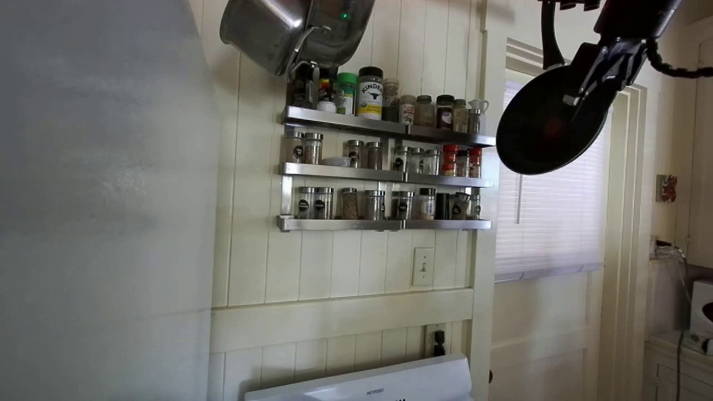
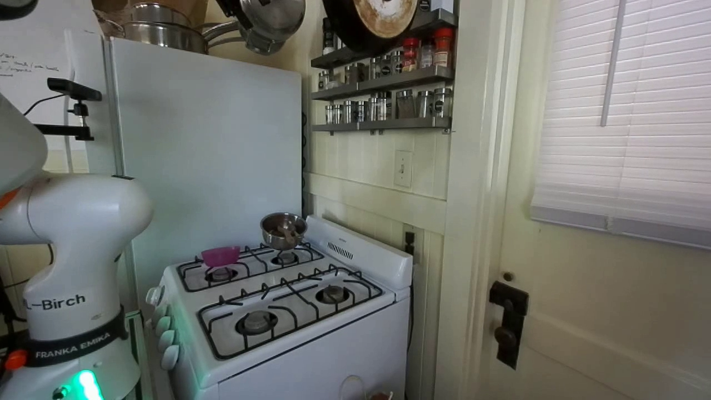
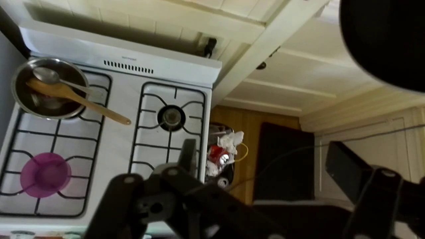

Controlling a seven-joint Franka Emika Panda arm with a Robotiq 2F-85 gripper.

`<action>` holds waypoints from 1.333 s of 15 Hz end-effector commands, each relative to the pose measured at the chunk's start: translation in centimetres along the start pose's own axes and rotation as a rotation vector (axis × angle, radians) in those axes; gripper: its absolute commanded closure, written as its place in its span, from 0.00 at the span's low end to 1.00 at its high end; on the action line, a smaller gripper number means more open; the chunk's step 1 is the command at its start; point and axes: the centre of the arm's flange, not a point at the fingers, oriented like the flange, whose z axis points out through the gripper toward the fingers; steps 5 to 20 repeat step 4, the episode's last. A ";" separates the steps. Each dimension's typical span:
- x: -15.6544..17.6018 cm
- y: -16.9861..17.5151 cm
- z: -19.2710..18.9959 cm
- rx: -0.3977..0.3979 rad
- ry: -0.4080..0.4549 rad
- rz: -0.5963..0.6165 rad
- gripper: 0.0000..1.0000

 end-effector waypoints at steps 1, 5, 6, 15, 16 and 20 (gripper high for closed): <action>0.7 1.8 -0.2 0.065 0.142 -0.018 0.00; 0.7 2.4 0.6 0.068 0.110 0.012 0.00; 0.7 2.4 0.6 0.068 0.110 0.012 0.00; 0.7 2.4 0.6 0.068 0.110 0.012 0.00; 0.7 2.4 0.6 0.068 0.110 0.012 0.00; 0.7 2.4 0.6 0.068 0.110 0.012 0.00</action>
